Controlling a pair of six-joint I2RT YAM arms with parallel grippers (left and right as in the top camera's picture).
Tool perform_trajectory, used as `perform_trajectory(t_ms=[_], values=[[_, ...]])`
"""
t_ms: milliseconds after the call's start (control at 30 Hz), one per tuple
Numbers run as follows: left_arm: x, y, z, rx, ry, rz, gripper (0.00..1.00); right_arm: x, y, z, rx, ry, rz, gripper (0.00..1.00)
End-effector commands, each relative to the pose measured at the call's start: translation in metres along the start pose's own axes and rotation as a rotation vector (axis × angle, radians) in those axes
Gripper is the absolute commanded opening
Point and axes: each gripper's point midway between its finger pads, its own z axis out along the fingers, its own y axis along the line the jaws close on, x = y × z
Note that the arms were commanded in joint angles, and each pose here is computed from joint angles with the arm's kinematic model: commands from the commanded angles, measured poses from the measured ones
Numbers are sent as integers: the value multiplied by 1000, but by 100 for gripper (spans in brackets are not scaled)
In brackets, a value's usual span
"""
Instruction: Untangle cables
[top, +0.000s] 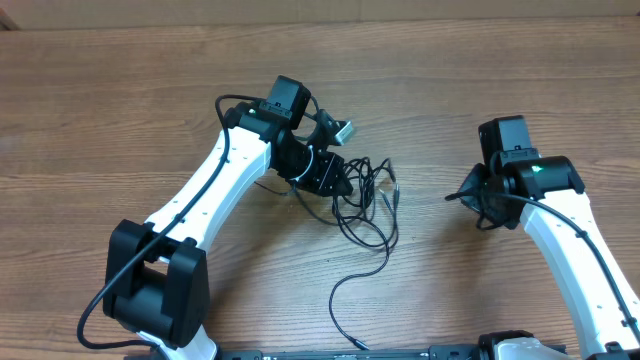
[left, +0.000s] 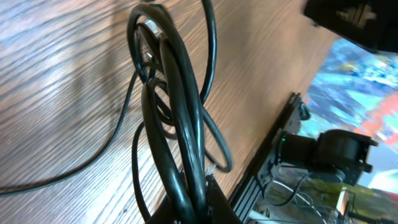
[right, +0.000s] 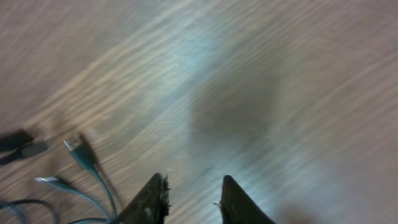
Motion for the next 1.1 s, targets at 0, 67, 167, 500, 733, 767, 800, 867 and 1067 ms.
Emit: perform_trajectory(t_ms=[0,67,167,500,733,767,800,867,1067], values=[[-6,-34,-8,145,-37,140,4,22,52,-10,-308,112,-261,31],[-8,-43,-9,199,-48,176,4,35,74,-21,-469,149,-399,37],[-11,-53,-12,256,-66,198,4,40,82,-27,-531,166,-434,48],[-20,-71,-18,355,-111,253,4,56,104,-47,-722,214,-524,54],[-21,-101,-33,552,-140,300,4,44,111,-47,-732,171,-479,47],[-22,-106,-36,581,-147,313,4,41,111,-46,-717,165,-452,47],[-22,-111,-40,614,-154,329,4,38,110,-44,-700,159,-426,46],[-23,-118,-46,667,-165,354,4,32,106,-38,-649,145,-373,47],[-23,-121,-48,684,-169,363,4,27,104,-36,-624,133,-332,45]])
